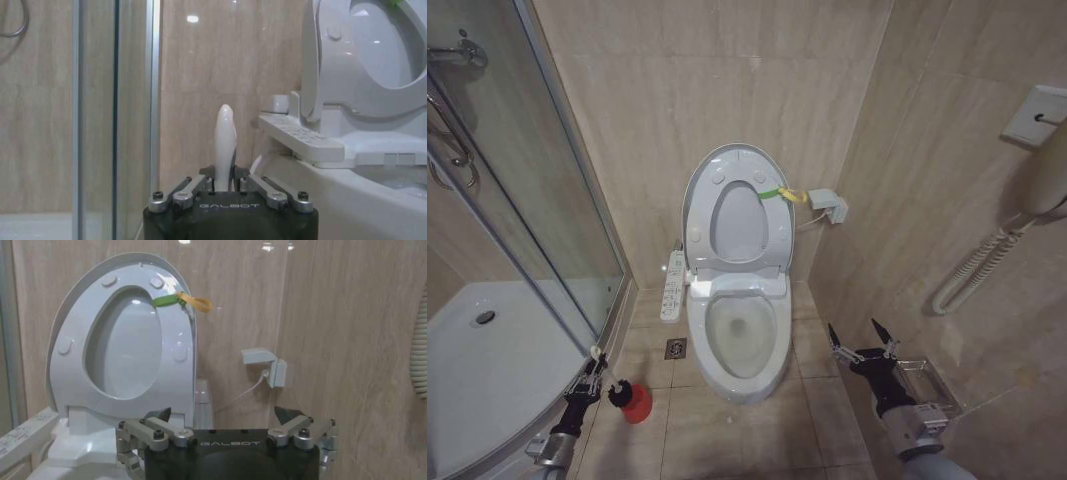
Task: Open the toilet lid, clean the toilet bowl with a toilet brush, close the toilet lid, and flush.
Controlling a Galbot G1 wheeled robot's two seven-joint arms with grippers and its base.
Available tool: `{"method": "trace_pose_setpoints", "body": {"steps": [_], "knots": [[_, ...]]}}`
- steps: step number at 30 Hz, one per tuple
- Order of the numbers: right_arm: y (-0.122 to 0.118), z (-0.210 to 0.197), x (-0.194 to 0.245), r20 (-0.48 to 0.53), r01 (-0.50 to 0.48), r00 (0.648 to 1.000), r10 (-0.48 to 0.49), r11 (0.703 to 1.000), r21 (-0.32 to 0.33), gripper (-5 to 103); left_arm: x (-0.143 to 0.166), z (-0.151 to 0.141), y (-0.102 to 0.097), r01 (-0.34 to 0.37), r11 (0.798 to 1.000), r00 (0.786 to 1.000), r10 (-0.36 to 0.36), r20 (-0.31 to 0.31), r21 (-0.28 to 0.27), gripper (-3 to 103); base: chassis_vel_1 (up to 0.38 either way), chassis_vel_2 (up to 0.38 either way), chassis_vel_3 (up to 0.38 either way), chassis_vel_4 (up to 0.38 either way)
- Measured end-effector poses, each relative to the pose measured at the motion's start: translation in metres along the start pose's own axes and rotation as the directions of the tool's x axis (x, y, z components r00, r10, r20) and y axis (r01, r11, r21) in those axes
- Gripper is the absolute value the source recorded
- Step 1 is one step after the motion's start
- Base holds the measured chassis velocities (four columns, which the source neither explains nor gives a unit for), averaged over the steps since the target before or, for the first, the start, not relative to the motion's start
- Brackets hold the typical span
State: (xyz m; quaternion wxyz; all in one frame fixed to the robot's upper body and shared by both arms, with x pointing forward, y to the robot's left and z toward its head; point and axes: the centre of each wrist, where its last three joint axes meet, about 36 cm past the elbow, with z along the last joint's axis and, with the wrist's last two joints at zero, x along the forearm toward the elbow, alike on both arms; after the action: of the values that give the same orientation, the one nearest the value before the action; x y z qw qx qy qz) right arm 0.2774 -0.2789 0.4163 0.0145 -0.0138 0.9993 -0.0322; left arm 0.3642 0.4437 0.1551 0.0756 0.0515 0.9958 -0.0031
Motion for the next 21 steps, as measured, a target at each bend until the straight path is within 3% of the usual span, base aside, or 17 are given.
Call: {"method": "trace_pose_setpoints", "body": {"steps": [21], "knots": [[0.000, 0.000, 0.000, 0.000, 0.000, 1.000, 0.000, 1.000, 0.000, 100, -0.013, 0.004, -0.004, -0.005, 1.000, 1.000, 0.005, 0.005, 0.008, 18, 0.000, 0.000, 0.000, 0.000]]}}
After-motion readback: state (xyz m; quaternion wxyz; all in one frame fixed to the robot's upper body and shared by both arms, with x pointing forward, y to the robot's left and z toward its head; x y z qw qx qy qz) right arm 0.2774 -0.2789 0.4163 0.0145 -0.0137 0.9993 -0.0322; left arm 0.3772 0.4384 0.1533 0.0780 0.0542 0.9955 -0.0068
